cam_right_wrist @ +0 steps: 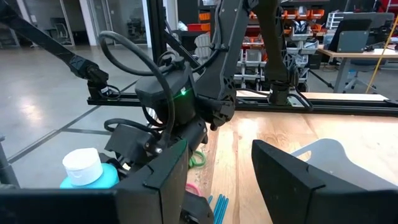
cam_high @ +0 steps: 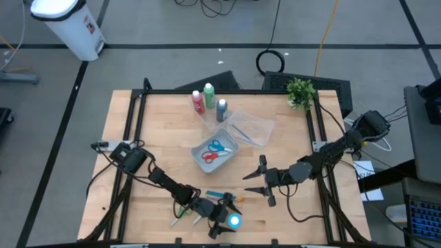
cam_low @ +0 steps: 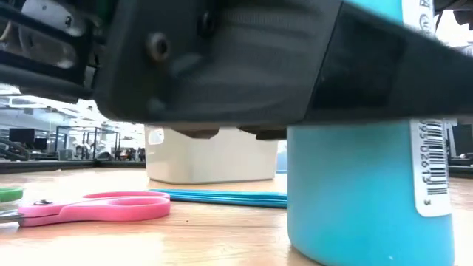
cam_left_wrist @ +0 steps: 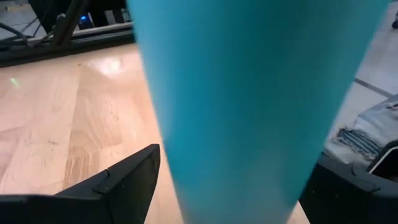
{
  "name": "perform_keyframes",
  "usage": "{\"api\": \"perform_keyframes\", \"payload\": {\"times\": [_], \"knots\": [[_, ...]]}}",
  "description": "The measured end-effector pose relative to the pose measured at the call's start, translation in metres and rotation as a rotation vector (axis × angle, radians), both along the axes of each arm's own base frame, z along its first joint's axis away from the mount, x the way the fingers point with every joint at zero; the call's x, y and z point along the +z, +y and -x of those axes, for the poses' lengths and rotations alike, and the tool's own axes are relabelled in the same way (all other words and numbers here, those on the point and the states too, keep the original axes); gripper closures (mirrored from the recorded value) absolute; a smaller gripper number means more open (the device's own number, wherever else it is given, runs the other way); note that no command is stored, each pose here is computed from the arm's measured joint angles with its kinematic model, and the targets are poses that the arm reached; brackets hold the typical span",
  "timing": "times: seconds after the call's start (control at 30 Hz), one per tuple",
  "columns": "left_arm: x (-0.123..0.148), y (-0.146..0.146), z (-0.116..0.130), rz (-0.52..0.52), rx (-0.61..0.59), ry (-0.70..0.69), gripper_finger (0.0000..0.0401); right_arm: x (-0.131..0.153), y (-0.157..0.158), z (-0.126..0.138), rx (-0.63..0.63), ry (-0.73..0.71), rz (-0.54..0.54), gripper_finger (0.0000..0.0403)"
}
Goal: Pick & Place Paint Supplies
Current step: Put the blue paint bottle into the left transparent bin
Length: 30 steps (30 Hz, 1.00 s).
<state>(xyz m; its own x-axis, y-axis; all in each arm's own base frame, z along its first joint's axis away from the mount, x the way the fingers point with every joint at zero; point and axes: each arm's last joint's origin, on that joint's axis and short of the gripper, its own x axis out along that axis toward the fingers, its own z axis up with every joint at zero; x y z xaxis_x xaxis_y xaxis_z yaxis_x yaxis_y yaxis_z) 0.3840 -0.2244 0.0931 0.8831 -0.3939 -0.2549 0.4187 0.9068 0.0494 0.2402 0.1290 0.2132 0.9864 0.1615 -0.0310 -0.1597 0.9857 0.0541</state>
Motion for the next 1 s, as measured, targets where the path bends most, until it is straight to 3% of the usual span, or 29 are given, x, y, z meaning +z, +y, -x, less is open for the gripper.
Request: {"api": "perform_keyframes", "payload": {"times": [0.1,0.33,0.43,0.63,1.0], "knots": [[0.0,0.0,0.0,0.002,-0.007,-0.001,0.0085,0.0,0.0,0.0,0.0,0.0,0.0,0.0234],[0.0,0.0,0.0,0.043,0.005,0.021,0.019,0.0,0.0,0.0,0.0,0.001,0.001,0.0234],[0.001,0.0,0.0,0.052,0.008,0.023,0.0216,0.0,0.0,0.0,0.0,0.001,0.001,0.0234],[0.016,0.001,0.0,0.057,0.038,0.0,0.0201,0.0,0.0,0.0,0.0,0.004,0.002,0.0234],[0.098,0.015,0.017,-0.015,0.14,0.03,0.0219,0.0,0.0,0.0,0.0,0.002,0.016,0.0234]]}}
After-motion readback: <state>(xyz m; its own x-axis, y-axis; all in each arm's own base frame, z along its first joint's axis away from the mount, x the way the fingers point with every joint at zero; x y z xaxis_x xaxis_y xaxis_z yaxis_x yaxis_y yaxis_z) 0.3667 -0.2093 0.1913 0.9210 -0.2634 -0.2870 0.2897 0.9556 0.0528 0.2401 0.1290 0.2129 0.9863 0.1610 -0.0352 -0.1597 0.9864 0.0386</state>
